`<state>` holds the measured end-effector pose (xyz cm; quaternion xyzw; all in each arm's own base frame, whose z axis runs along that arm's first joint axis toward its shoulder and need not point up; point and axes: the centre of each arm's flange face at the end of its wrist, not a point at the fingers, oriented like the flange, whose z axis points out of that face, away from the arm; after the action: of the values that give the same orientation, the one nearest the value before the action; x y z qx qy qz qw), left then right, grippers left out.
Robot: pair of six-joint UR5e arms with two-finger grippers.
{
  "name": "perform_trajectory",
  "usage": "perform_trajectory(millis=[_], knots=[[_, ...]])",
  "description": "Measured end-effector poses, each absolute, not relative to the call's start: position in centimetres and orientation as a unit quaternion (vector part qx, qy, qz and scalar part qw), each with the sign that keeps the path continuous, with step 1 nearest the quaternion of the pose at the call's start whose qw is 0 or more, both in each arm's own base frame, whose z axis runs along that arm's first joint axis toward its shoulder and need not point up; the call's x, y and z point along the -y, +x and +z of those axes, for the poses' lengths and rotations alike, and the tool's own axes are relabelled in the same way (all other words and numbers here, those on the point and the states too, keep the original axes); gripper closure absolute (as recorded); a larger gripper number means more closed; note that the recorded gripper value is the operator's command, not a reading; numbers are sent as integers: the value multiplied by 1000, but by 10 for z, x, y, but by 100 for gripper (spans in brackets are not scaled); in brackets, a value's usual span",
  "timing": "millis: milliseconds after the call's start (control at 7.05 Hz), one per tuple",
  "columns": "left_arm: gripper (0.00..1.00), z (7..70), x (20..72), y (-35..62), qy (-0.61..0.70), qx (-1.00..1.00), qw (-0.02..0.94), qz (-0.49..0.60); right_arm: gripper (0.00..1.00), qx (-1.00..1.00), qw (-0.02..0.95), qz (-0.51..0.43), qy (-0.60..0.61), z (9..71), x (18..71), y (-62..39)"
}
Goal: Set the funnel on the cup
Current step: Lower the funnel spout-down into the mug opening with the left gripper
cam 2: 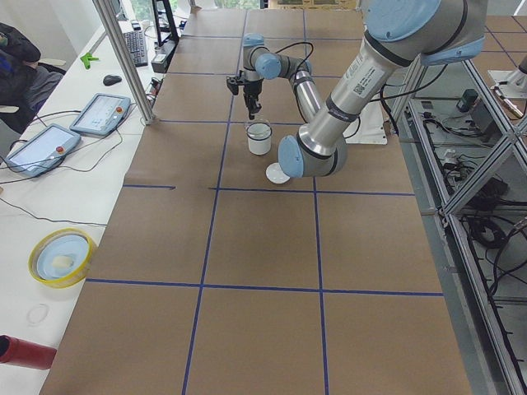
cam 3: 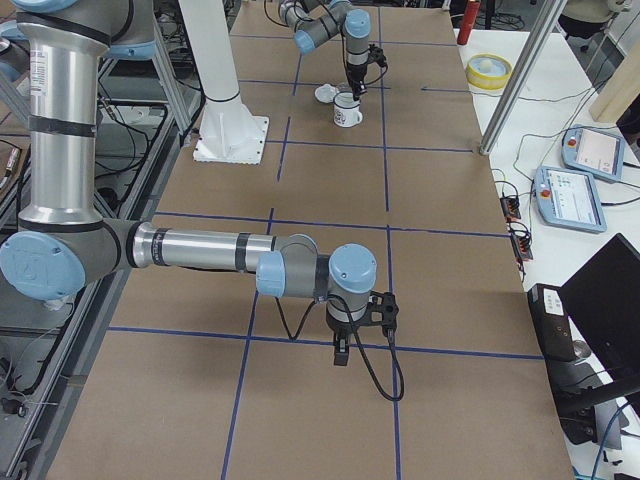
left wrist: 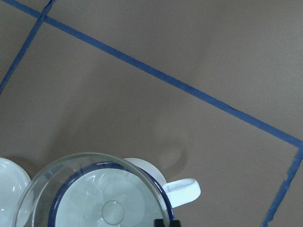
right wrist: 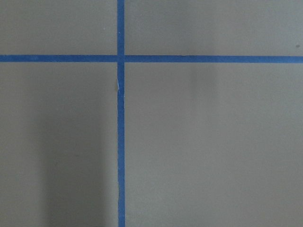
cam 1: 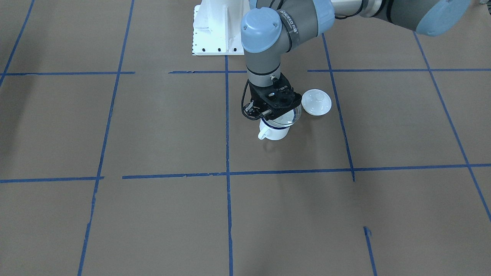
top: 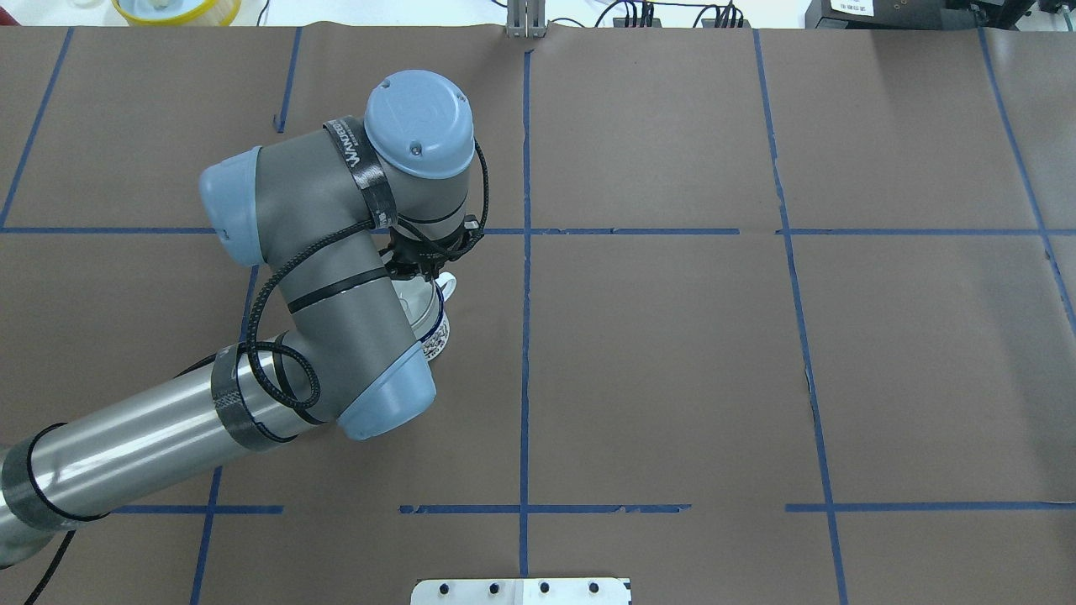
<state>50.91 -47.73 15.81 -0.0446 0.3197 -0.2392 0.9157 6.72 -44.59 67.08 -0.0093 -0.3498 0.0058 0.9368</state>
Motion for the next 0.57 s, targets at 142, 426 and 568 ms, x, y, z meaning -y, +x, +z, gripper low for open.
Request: perform_trajectory(millis=[142,426,568], knots=[[29,158,477,509,-44,-320,916,-239,0,350,937,6,-9,671,446,67],[0,157,477,509,-42,-321,915,-239,0,350,937,6,-9,671,446,67],[0,155,476,507,-40,-323,915,-239,0,350,937,6,-9,671,446,67]])
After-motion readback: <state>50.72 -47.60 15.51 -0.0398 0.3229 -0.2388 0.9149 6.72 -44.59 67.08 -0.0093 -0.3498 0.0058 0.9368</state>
